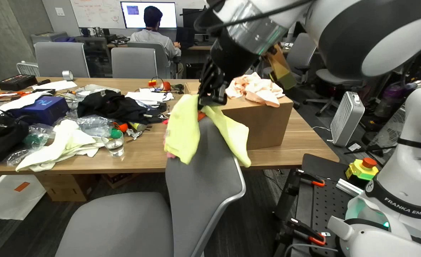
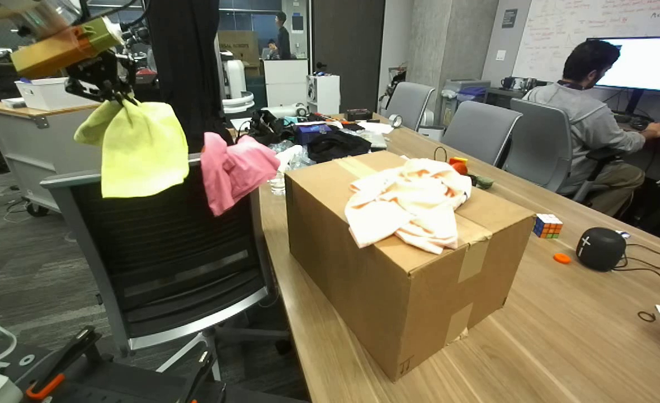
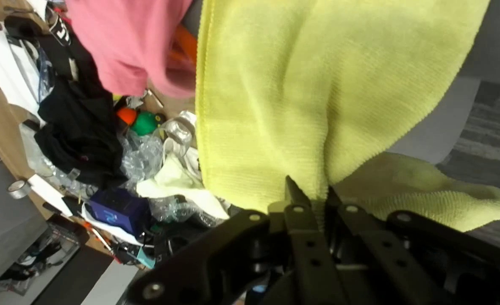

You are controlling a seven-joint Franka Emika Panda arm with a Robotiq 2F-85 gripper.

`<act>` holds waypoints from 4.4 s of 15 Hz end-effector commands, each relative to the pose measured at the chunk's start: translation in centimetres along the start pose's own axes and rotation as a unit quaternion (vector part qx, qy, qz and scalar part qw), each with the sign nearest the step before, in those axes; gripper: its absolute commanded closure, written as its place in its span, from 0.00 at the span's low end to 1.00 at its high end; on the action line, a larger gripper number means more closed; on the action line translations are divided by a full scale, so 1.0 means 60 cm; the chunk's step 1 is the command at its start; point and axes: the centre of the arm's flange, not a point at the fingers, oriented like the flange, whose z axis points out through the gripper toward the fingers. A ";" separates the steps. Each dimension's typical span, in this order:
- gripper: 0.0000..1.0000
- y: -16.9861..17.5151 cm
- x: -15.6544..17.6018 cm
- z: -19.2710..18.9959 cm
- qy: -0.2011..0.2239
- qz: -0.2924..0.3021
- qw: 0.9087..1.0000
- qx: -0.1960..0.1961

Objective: Move the shirts and towel to the top of the box

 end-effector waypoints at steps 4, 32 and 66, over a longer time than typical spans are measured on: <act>0.96 0.102 0.087 -0.174 0.063 0.057 0.996 -0.003; 0.97 0.732 -0.178 -0.176 -0.005 0.362 0.869 -0.337; 0.00 0.136 -0.059 0.010 -0.151 -0.052 0.983 0.088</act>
